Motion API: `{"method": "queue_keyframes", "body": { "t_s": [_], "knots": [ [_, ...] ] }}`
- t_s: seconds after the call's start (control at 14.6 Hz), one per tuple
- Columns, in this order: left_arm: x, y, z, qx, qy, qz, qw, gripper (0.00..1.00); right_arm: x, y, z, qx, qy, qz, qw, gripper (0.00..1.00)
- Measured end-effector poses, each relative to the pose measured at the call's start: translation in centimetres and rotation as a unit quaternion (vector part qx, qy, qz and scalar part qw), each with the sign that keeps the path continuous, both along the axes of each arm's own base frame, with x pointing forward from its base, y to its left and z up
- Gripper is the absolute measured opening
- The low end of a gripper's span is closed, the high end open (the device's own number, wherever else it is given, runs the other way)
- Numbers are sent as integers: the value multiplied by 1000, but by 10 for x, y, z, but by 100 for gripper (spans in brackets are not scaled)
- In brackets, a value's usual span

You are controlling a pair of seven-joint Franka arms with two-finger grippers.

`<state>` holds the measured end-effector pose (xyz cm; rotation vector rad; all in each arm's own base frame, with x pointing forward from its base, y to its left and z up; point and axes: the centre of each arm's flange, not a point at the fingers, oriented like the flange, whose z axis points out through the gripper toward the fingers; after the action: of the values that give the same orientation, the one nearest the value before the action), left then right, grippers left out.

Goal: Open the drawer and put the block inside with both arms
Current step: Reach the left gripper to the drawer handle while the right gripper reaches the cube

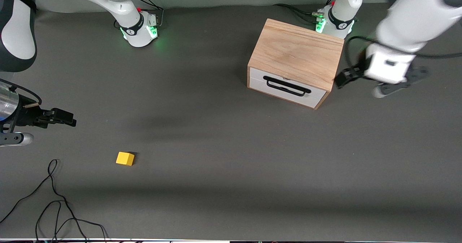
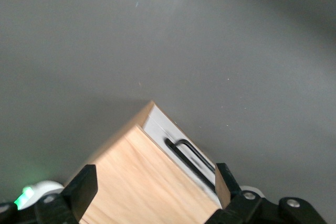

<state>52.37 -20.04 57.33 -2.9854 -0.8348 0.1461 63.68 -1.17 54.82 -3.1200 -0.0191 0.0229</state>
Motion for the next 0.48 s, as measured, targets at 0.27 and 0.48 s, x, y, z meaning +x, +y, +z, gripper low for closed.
{"method": "queue_keyframes", "body": {
  "t_s": [0.27,0.48],
  "knots": [
    [14,-31,-64,25,50,114,992,100,25,1,-49,-4,-11,-1,1000,100],
    [23,-58,-110,36,68,173,982,100,48,4,-115,1,-2,-4,1000,100]
  ]
}}
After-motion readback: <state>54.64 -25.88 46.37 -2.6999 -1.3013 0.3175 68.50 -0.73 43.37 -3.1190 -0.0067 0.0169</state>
